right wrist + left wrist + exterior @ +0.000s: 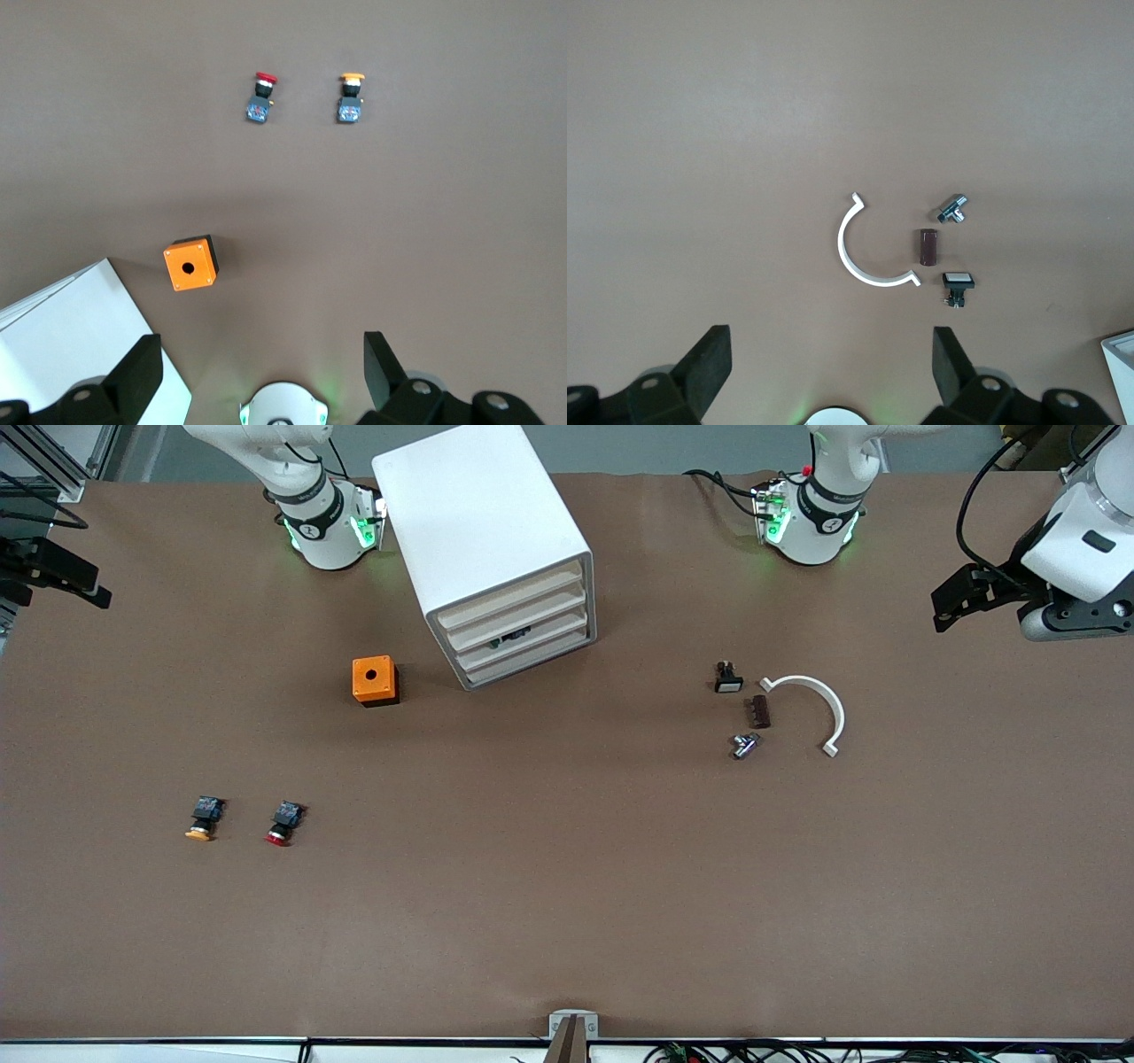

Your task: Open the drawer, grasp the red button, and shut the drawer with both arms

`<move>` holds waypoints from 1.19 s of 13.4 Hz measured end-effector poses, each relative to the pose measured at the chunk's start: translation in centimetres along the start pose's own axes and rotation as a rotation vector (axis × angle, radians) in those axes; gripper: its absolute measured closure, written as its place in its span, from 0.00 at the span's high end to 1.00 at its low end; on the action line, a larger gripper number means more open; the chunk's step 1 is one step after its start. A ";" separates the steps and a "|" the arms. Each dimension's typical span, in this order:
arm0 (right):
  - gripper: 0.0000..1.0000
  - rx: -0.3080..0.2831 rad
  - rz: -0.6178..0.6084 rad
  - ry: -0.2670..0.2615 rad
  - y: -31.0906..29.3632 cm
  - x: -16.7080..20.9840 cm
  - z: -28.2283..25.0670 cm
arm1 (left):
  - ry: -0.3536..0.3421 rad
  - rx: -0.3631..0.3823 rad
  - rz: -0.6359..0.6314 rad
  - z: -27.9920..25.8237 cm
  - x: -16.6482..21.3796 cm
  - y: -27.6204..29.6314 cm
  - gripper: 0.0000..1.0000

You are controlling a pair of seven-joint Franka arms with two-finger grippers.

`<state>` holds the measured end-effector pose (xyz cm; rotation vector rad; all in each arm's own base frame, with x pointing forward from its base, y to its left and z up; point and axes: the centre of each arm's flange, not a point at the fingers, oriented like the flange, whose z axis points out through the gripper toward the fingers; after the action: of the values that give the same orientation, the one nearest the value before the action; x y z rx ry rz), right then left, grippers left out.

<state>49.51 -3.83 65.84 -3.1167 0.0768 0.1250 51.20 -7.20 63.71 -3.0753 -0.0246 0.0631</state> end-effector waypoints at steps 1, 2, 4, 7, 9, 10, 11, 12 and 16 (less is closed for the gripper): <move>1.00 0.000 -0.006 0.017 -0.3 -0.4 0.7 | -0.002 0.000 0.001 0.1 0.0 0.0 1.00; 1.00 0.000 -0.009 0.026 -0.5 -0.8 1.3 | -0.005 0.000 0.002 0.2 0.0 0.1 1.00; 1.00 0.001 -0.007 0.034 -0.4 -1.5 1.8 | -0.010 -0.001 0.004 0.5 0.0 0.2 1.00; 1.00 0.001 -0.005 0.053 -0.3 -1.5 1.6 | -0.014 -0.001 0.004 0.6 0.0 0.2 1.00; 1.00 0.001 -0.004 0.068 -0.3 -1.6 1.1 | -0.014 -0.001 0.006 0.6 0.0 0.3 1.00; 1.00 0.001 -0.003 0.074 -0.2 -1.7 0.8 | -0.014 -0.001 0.007 0.6 -0.1 0.3 1.00; 1.00 0.002 0.001 0.081 -0.1 -1.8 0.5 | -0.014 -0.002 0.007 0.6 -0.1 0.4 1.00; 1.00 0.006 0.007 0.085 0.1 -1.9 0.2 | -0.014 -0.002 0.007 0.6 -0.1 0.4 1.00; 1.00 0.029 0.019 0.085 0.7 -2.4 -0.7 | -0.014 -0.002 0.045 0.6 0.0 0.2 1.00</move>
<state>47.12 -4.41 66.68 -3.0920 0.1090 -0.0087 51.14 -7.39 63.07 -3.0778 0.0440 0.0866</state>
